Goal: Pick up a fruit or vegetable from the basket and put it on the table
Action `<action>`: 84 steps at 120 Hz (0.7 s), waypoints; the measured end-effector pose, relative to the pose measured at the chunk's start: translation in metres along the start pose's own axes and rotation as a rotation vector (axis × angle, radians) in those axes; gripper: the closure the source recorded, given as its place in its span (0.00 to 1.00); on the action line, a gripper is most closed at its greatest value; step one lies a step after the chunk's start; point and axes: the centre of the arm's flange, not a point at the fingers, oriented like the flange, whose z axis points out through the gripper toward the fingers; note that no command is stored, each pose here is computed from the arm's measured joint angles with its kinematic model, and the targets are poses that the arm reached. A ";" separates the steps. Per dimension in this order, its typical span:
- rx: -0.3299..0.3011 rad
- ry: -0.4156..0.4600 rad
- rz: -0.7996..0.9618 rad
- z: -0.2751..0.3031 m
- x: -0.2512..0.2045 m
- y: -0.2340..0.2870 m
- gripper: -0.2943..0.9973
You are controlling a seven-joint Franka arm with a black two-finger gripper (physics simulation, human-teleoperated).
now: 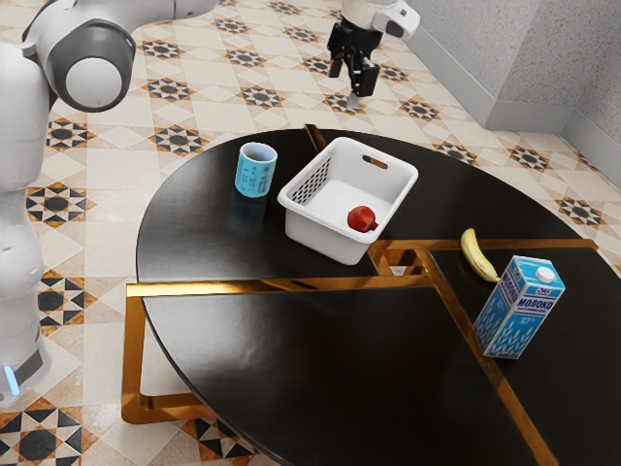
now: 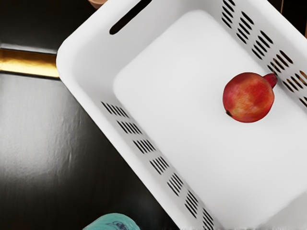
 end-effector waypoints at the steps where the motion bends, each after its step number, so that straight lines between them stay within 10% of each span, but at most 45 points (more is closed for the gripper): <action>1: 0.000 0.000 0.000 0.000 0.000 0.000 0.23; 35: -0.083 0.242 -0.040 -0.116 -0.045 -0.032 0.23; 84: -0.179 0.089 0.102 -0.029 -0.005 0.027 0.23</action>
